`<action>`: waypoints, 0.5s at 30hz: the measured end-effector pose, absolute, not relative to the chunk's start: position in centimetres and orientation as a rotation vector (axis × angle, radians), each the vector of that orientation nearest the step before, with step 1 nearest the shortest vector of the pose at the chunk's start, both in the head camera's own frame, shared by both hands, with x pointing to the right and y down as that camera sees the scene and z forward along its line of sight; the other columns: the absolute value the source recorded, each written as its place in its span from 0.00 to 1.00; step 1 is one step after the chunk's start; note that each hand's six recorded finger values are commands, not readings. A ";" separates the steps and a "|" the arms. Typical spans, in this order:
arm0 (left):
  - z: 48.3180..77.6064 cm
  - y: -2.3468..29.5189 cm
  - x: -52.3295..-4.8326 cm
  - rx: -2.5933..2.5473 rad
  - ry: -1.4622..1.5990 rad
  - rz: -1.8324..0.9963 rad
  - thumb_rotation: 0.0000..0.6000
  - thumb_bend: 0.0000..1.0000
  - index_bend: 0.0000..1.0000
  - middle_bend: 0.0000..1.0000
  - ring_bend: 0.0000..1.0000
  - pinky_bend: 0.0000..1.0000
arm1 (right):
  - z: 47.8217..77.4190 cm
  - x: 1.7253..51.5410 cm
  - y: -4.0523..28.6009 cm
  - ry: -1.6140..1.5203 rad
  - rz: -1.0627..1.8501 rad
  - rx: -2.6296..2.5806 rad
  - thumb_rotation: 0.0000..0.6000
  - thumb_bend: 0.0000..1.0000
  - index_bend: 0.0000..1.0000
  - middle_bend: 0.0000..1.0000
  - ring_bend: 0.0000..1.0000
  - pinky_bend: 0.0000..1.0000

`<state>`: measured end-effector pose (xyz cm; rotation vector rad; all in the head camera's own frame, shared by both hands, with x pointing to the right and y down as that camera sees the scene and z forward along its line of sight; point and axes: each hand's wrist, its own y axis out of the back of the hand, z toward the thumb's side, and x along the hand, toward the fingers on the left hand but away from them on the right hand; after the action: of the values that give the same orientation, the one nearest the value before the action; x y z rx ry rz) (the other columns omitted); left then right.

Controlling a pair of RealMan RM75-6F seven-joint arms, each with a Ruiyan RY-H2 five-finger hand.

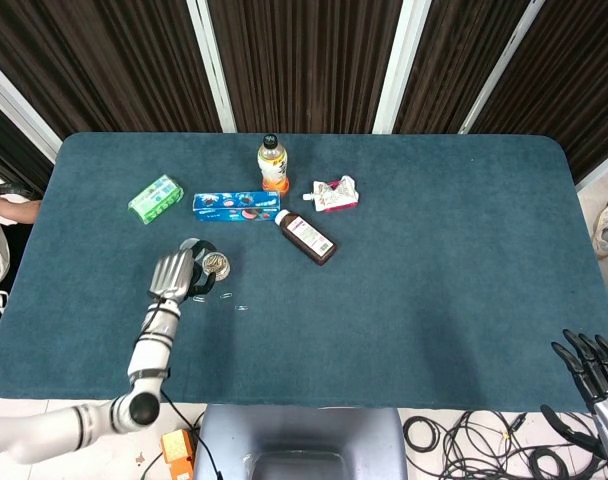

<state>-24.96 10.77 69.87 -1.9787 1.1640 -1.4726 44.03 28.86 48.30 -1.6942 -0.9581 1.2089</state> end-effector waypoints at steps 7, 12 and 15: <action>63.3 16.6 -29.2 -1.835 1.054 -1.268 1.00 0.38 0.03 0.27 0.21 0.42 | 49.3 43.6 28.8 -0.932 1.251 -1.686 1.00 0.18 0.00 0.00 0.00 0.00; 58.8 22.5 -34.7 -1.663 1.086 -1.195 1.00 0.38 0.02 0.11 0.02 0.22 | 50.1 43.0 28.6 -0.898 1.278 -1.675 1.00 0.18 0.00 0.00 0.00 0.00; 57.8 25.4 -37.8 -1.559 1.095 -1.197 1.00 0.38 0.01 0.10 0.01 0.20 | 50.8 42.7 28.4 -0.885 1.295 -1.673 1.00 0.18 0.00 0.00 0.00 0.00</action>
<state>-37.80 25.44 57.80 -1.5588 1.0947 -1.1966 42.68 28.44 50.76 -1.6734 -0.8850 1.2955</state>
